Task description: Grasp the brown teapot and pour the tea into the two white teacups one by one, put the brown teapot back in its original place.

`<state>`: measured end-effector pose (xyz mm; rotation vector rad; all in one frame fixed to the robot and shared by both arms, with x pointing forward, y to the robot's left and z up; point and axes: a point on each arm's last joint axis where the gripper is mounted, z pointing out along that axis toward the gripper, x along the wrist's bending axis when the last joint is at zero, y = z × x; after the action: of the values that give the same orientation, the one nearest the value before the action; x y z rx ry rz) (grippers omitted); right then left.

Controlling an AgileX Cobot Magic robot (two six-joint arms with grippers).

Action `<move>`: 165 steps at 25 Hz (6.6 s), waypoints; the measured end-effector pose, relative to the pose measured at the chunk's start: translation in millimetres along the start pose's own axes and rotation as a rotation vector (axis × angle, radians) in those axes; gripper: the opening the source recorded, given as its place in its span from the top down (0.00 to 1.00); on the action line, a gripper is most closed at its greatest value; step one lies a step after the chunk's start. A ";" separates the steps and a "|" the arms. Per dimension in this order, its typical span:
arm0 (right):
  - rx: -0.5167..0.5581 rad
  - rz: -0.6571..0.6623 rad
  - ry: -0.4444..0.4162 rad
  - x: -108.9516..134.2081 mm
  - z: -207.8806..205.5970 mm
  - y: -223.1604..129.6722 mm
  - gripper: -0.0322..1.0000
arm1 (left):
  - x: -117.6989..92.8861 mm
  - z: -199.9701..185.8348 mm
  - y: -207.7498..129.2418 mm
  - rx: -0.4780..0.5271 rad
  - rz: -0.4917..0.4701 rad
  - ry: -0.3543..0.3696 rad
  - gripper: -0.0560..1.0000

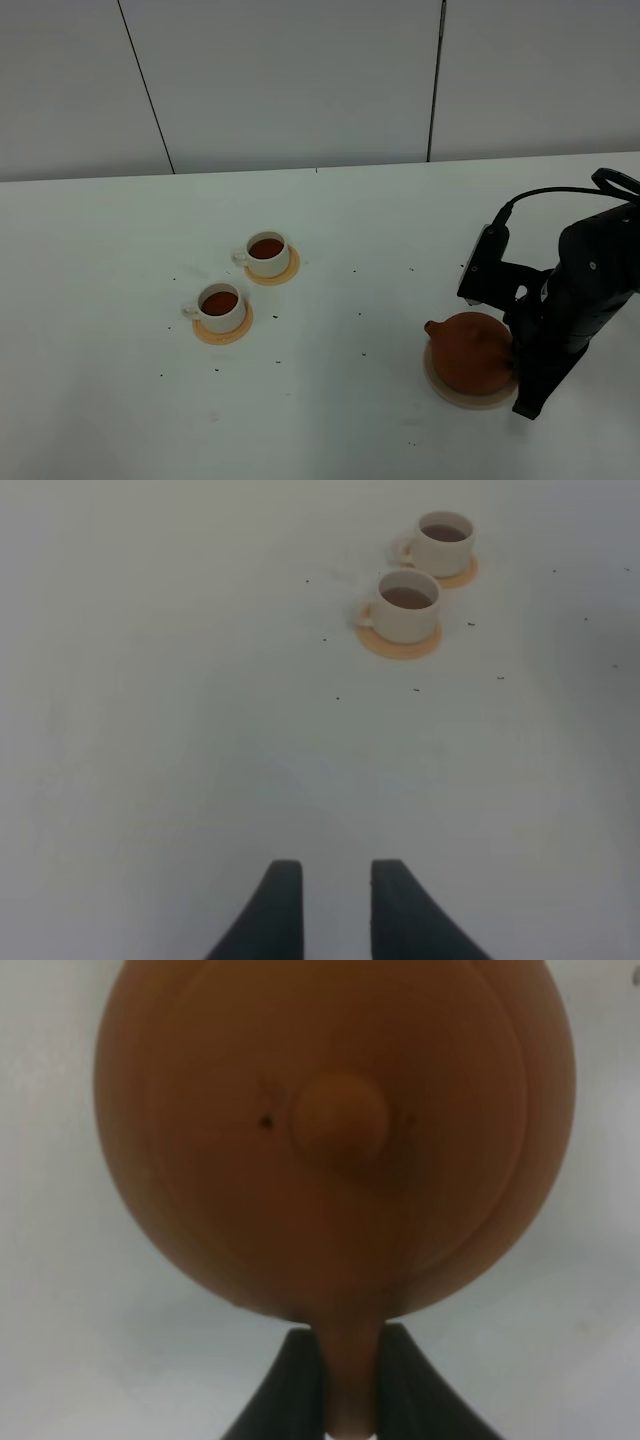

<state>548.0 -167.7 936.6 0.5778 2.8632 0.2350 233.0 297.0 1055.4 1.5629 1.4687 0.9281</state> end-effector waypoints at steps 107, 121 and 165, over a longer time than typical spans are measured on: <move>-0.713 0.964 -0.440 220.1 -203.2 -208.7 0.68 | 0.0 0.0 0.0 0.000 0.000 0.000 0.72; -0.701 0.972 -0.430 220.6 -201.5 -209.1 0.68 | 0.0 0.0 0.0 0.000 0.000 0.000 0.72; -0.690 1.045 -0.473 220.7 -201.2 -207.5 0.73 | 0.0 0.0 0.0 0.000 0.000 0.000 0.72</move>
<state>226.1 -291.7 1051.7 1.5985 1.6258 1.0026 233.0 297.0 1055.4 1.5629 1.4687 0.9281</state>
